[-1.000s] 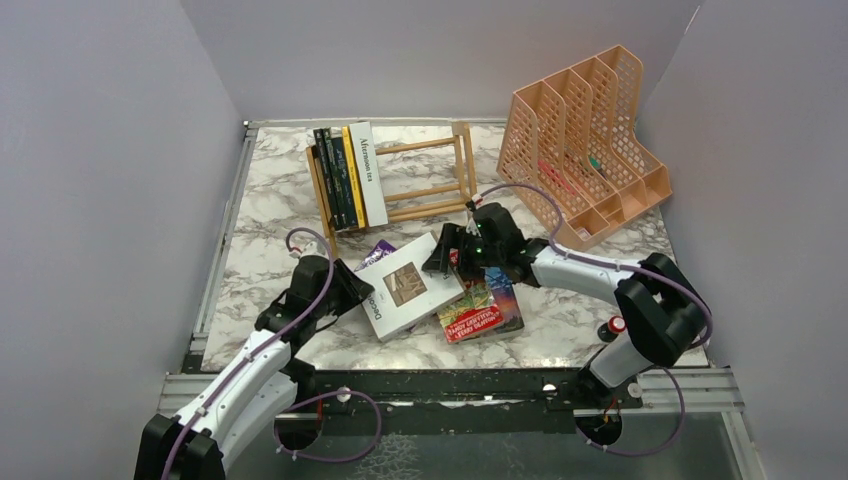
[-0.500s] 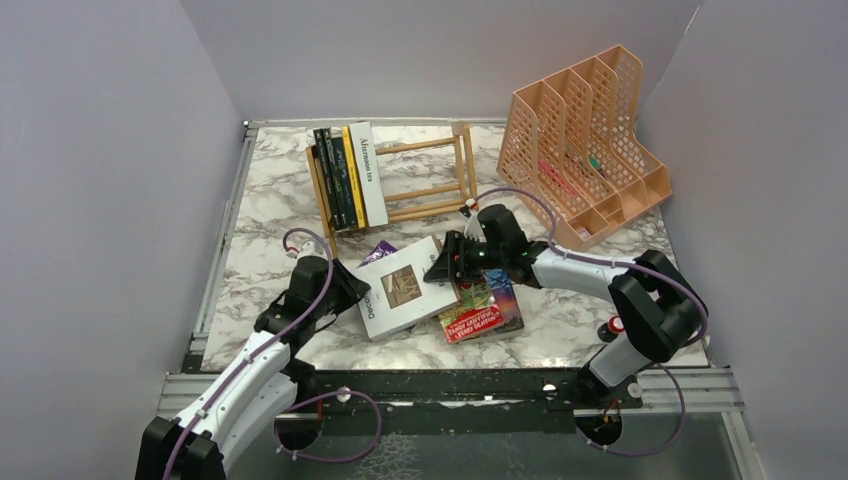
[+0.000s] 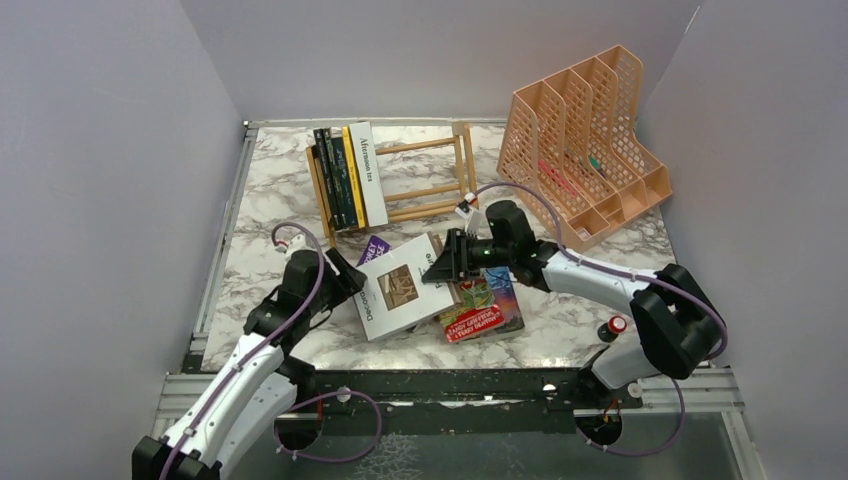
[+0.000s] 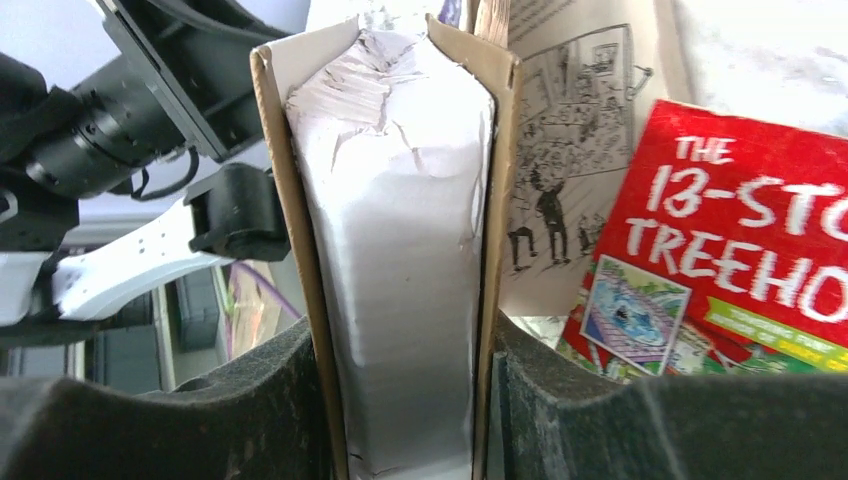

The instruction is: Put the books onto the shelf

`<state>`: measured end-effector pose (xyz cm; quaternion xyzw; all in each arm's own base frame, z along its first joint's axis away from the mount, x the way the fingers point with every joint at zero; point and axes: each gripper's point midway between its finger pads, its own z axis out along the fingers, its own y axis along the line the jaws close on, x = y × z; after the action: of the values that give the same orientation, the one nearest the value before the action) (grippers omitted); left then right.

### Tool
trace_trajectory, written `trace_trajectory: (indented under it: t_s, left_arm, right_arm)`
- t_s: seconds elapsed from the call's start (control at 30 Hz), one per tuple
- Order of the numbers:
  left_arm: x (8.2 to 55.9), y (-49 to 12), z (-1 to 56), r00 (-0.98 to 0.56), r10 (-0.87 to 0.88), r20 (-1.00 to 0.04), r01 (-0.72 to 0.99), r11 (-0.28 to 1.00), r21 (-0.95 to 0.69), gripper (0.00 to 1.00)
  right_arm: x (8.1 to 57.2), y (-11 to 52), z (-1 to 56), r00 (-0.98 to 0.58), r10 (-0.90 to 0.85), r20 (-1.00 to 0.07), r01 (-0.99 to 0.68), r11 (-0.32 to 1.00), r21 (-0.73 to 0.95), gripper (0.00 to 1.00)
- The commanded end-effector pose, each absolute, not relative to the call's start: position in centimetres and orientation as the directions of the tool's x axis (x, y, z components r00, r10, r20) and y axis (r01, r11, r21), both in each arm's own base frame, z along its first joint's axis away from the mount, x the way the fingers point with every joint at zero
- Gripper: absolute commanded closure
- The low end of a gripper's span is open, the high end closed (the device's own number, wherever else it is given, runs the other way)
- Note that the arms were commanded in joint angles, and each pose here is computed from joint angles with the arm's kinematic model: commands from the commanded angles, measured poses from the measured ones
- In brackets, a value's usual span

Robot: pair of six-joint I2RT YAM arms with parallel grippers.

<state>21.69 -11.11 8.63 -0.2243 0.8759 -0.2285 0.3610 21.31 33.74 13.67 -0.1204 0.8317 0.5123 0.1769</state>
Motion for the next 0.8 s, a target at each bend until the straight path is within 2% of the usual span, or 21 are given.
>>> trace_trajectory:
  t_s: [0.0,0.2,0.43,0.6,0.77]
  left_arm:
    - [22.1,-9.2,12.7,-0.54,-0.577,-0.613,-0.237,0.803,-0.547,0.29]
    - [22.2,-7.1,19.3,-0.38,-0.611,-0.695,-0.207,0.788,-0.58,0.19]
    - [21.7,-6.5,28.8,-0.226,-0.561,-0.796,-0.024,0.82,-0.572,0.13]
    - [21.8,-6.7,29.2,-0.236,-0.54,-0.808,-0.013,0.833,-0.553,0.12]
    - [21.8,-7.3,26.4,-0.306,-0.579,-0.755,-0.071,0.805,-0.589,0.12]
  right_arm:
    - [18.7,34.1,17.6,-0.876,-0.094,-0.472,-0.48,0.262,0.837,0.88]
    - [17.6,33.9,20.3,-0.887,-0.08,-0.454,-0.461,0.195,0.866,0.92]
    - [18.4,34.1,23.9,-0.868,-0.004,-0.497,-0.49,0.162,0.856,0.9]
    - [20.4,34.1,23.0,-0.861,0.055,-0.505,-0.476,0.261,0.84,0.86]
    - [21.6,33.3,20.3,-0.874,0.093,-0.476,-0.41,0.383,0.828,0.78]
